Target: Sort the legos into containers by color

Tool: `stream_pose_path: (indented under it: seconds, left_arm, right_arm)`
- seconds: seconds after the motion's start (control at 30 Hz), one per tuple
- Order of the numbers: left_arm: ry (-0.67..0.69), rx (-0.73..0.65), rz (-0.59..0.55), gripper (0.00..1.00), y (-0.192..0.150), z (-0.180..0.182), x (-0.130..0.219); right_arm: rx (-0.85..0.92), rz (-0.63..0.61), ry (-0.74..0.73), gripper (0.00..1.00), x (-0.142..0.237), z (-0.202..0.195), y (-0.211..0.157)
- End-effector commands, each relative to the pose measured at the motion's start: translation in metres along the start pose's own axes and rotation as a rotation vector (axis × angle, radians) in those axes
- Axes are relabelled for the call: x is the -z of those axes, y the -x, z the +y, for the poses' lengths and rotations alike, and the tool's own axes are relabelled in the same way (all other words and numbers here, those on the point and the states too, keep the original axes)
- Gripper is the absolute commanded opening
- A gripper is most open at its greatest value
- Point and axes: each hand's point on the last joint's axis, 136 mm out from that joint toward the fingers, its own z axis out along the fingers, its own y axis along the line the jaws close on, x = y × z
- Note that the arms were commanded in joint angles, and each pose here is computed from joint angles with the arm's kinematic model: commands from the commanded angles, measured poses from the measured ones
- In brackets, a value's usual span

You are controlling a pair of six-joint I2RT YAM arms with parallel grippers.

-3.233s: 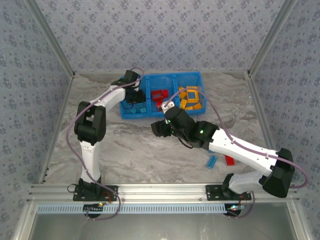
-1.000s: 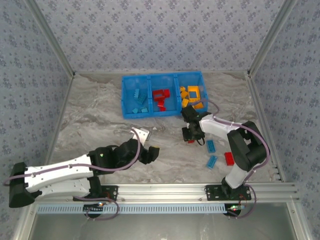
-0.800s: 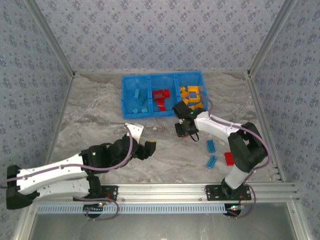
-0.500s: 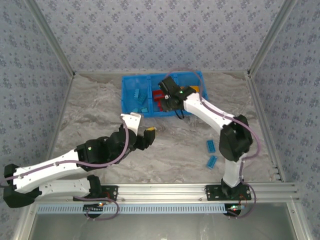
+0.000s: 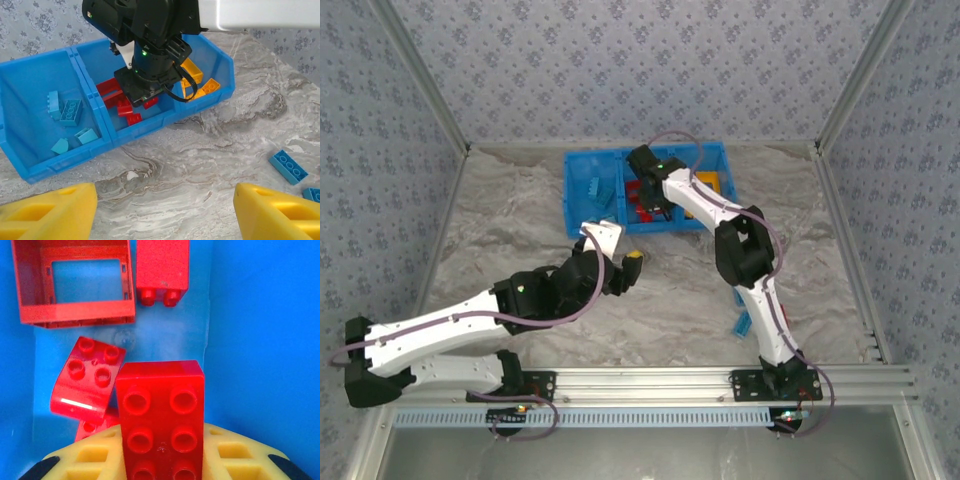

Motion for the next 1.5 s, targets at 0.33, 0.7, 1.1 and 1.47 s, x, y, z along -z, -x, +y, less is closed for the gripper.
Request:
stream_pose_path:
  seconds: [0.33,0.7,1.1,1.47]
  left_arm:
    - [-0.014,0.042,0.007,0.73,-0.001,0.001,0.001]
    - [-0.123,0.216,0.167,0.70,-0.024,-0.021,-0.033]
    - [-0.275,0.351,0.574,0.65,-0.078,-0.128,-0.114]
    - [-0.281,0.395,0.900,0.68,-0.135,-0.215,-0.187]
  right_arm:
    - [-0.012,-0.099,-0.002,0.63,0.053,0.001,0.023]
    - [-0.067,-0.294,0.044,0.62,0.188,-0.054,-0.003]
    - [-0.249,-0.217,0.028,0.62,0.253,-0.158,-0.196]
    - [-0.349,-0.302,0.054,0.63,0.275,-0.186,-0.242]
